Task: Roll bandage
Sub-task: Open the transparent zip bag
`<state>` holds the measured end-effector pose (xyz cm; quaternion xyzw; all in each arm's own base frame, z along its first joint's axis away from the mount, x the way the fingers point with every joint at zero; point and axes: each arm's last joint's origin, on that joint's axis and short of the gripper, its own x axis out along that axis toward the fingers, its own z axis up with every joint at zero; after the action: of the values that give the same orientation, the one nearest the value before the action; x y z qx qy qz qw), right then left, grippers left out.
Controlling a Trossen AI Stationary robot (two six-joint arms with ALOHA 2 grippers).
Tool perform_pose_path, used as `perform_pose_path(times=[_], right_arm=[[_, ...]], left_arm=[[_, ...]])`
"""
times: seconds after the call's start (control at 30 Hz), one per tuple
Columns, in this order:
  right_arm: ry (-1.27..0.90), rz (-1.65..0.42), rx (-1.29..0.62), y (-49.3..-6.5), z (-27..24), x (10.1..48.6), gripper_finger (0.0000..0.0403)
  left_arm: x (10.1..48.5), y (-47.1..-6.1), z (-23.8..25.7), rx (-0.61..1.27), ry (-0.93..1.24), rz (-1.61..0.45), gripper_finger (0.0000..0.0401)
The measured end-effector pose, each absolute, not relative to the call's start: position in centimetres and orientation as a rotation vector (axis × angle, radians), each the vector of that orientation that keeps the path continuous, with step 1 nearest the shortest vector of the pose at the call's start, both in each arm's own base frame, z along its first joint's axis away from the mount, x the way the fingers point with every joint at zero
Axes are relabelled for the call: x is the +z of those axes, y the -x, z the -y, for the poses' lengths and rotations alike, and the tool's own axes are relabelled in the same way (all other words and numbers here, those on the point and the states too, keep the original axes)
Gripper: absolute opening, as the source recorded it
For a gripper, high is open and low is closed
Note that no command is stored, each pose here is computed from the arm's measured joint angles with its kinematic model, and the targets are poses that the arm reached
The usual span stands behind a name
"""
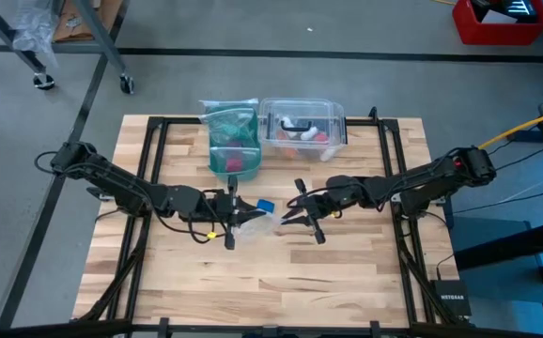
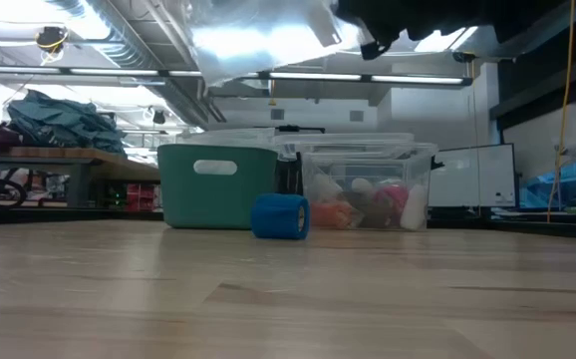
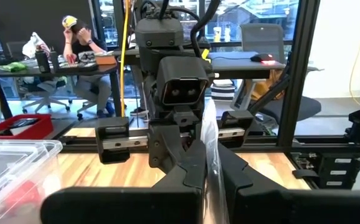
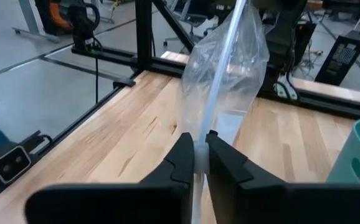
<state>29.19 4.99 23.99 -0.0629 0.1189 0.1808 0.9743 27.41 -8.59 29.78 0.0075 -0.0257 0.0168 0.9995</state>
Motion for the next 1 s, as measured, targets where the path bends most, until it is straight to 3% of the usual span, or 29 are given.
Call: perform_pose_path(times=[0.53,1.0], right_arm=[[0.127,-0.248,0.363,-29.16,-4.99,23.77,0.0038],[0.130,-0.167,0.357,-29.33,-5.04,24.47,0.0082]], left_arm=[[30.05,-27.29,8.52,0.047,-0.028,0.068,0.0000],[30.07,-27.26,8.52,0.044,-0.028,0.065,0.0000]])
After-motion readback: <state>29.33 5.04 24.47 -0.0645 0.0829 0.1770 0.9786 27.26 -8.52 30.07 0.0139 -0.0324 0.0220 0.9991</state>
